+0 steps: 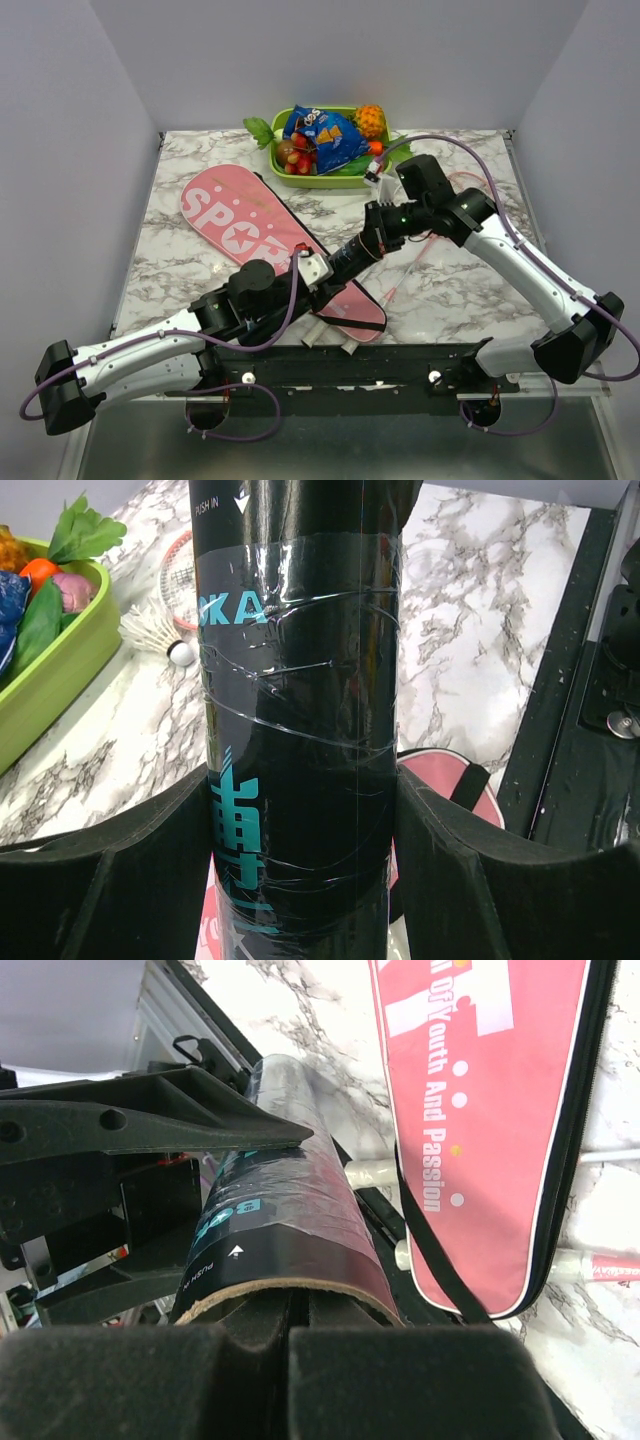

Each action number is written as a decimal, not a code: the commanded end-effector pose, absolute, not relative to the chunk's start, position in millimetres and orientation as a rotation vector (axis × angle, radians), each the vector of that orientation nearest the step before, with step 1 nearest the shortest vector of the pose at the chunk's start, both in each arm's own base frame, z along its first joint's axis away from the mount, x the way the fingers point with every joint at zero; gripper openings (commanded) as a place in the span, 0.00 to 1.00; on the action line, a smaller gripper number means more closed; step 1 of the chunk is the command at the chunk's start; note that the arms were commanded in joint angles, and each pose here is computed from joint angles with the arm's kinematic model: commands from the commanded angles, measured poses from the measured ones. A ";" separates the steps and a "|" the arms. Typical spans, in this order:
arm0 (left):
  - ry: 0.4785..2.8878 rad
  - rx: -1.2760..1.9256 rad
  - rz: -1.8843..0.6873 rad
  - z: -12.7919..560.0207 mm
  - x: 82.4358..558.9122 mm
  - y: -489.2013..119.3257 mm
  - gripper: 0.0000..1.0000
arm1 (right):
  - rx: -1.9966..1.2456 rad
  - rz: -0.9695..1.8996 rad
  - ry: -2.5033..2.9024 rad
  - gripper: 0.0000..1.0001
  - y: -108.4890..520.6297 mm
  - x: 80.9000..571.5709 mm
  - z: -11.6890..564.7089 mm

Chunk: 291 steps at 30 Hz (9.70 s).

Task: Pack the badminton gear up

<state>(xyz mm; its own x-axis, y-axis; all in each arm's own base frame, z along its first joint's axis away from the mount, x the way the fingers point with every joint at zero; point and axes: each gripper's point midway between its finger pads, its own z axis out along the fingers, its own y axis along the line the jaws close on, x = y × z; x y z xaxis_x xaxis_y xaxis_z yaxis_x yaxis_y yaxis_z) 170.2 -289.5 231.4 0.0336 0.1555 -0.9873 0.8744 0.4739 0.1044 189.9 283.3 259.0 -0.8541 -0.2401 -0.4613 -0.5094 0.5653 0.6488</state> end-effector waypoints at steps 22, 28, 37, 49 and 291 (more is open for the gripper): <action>1.404 0.830 -0.756 257.2 171.5 -291.3 0.00 | -0.479 0.892 2.502 0.47 244.4 221.4 291.8; 1.423 0.829 -0.739 250.1 170.5 -286.4 0.00 | -0.145 0.630 2.511 0.47 180.7 290.5 274.6; 1.463 0.782 -0.711 248.5 171.9 -273.5 0.00 | 0.047 0.317 2.546 0.63 147.4 386.6 199.7; 1.509 0.760 -0.683 248.7 170.7 -259.6 0.00 | -0.137 0.274 2.455 0.83 163.3 473.6 134.9; 1.597 0.769 -0.420 222.3 178.5 -207.5 0.00 | 0.937 -0.103 2.515 0.68 -20.8 268.2 96.8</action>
<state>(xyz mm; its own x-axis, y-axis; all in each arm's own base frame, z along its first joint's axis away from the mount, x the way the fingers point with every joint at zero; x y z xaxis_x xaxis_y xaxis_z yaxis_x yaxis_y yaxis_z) 187.3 -196.0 225.5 -0.0168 0.2377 -0.9712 0.6238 0.7616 0.1756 278.4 11.5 111.3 -0.7342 0.5241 -0.4316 0.5120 0.8449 0.1551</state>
